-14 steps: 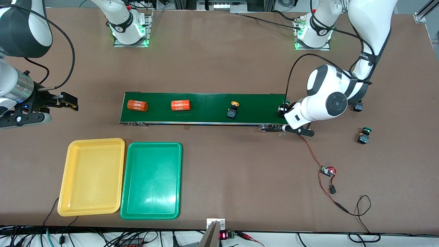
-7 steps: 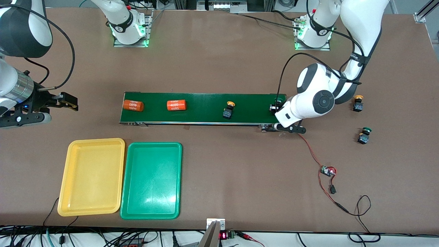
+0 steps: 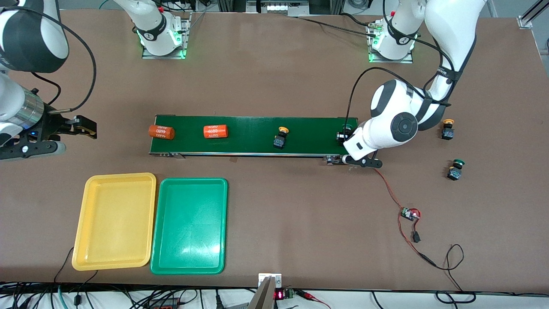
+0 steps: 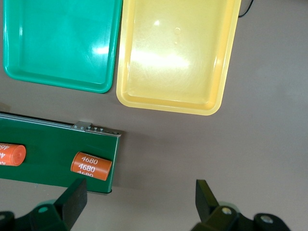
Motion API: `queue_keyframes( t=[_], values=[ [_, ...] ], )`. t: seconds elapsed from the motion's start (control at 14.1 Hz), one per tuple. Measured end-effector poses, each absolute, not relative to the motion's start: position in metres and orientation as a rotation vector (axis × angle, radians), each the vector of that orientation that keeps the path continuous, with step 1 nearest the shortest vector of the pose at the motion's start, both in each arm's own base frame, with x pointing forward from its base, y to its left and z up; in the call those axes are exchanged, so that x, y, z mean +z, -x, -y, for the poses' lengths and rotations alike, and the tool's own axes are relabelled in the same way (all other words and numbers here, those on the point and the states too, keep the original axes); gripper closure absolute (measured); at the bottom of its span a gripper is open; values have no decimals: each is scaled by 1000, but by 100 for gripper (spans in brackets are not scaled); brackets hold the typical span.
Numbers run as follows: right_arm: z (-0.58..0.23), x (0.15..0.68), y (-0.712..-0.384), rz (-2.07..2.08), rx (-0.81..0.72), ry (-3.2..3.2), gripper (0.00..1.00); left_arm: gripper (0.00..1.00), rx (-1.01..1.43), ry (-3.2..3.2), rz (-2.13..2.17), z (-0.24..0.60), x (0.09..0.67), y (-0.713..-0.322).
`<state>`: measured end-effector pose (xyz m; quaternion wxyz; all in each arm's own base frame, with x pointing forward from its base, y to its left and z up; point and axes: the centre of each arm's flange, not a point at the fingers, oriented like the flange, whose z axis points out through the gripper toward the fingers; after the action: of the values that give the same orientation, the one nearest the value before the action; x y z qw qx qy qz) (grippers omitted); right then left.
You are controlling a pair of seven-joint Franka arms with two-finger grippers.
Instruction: Sort buttons by color to trays
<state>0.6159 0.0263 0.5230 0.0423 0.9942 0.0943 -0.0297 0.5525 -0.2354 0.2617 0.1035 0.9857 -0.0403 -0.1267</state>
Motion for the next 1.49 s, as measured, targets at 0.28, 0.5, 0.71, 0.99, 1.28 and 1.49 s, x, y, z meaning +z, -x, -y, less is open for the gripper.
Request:
queue_keyframes(
  t=[0.28, 0.5, 0.71, 0.99, 1.28, 1.49],
  values=[
    [-47, 509, -616, -344, -115, -3032, 0, 59, -377, -2904, 111, 236, 249, -553],
    [-54, 495, -612, -349, -103, -3065, 0, 37, -349, -2903, 111, 236, 254, -557],
    [-58, 465, -587, -303, -29, -3138, 0, 9, -246, -2911, 85, 225, 291, -569],
    [-82, 415, -522, -154, -57, -3146, 0, 0, -154, -2913, -95, 105, 323, -599],
    [-173, 386, -468, -88, -116, -3122, 0, 0, -141, -2872, 141, -35, 287, -598],
    [-205, 380, -454, -107, -99, -3121, 0, 0, -137, -2848, 233, -77, 259, -594]
  ],
)
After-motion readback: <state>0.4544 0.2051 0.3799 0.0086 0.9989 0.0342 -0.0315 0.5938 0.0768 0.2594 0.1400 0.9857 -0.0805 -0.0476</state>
